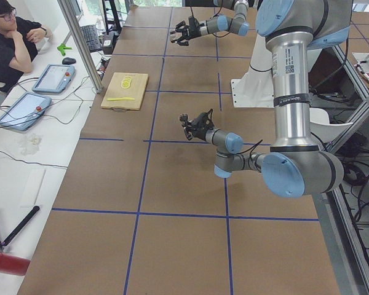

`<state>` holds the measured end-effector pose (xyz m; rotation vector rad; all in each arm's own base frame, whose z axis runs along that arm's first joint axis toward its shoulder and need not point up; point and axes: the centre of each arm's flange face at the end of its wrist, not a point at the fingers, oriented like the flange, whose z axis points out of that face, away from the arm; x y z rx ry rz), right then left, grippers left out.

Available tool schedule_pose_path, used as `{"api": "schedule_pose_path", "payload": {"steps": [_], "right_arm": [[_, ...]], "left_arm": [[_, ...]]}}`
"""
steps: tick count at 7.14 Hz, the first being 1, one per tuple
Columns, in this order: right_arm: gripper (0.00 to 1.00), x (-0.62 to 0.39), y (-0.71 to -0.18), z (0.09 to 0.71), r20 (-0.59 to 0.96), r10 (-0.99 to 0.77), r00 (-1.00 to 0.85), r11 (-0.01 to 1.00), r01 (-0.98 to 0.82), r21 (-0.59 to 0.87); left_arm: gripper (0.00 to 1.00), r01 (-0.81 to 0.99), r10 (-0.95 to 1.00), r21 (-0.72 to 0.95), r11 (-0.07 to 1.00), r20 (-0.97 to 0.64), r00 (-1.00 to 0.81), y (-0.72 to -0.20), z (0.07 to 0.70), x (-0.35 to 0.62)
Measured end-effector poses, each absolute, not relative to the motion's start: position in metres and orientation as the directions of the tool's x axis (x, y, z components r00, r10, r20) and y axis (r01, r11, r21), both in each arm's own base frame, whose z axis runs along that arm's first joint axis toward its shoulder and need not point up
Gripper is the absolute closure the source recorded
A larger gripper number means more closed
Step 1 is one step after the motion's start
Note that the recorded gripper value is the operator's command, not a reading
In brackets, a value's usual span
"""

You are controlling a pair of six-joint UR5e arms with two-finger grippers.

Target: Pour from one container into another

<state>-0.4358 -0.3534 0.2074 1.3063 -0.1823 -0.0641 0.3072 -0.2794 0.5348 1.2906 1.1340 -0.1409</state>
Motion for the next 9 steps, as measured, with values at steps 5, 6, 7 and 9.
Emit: {"api": "schedule_pose_path", "payload": {"steps": [5, 6, 7, 9], "right_arm": [[1.00, -0.435, -0.353, 0.206, 0.101, -0.148, 0.984, 0.260, -0.060, 0.964], [1.00, -0.435, -0.353, 0.206, 0.101, -0.148, 0.984, 0.260, -0.060, 0.964], [1.00, -0.435, -0.353, 0.206, 0.101, -0.148, 0.984, 0.260, -0.060, 0.964], [1.00, -0.435, -0.353, 0.206, 0.102, -0.148, 0.984, 0.260, -0.060, 0.964]], "left_arm": [[1.00, 0.681, 0.304, 0.696, 0.230, -0.716, 0.629, -0.271, 0.564, 0.309], [1.00, 0.700, 0.300, 0.677, 0.230, -0.733, 0.610, -0.270, 0.559, 0.315], [1.00, 0.710, 0.300, 0.665, 0.232, -0.743, 0.598, -0.270, 0.555, 0.321], [1.00, 0.698, 0.329, 0.669, 0.257, -0.739, 0.587, -0.266, 0.554, 0.329]]}}
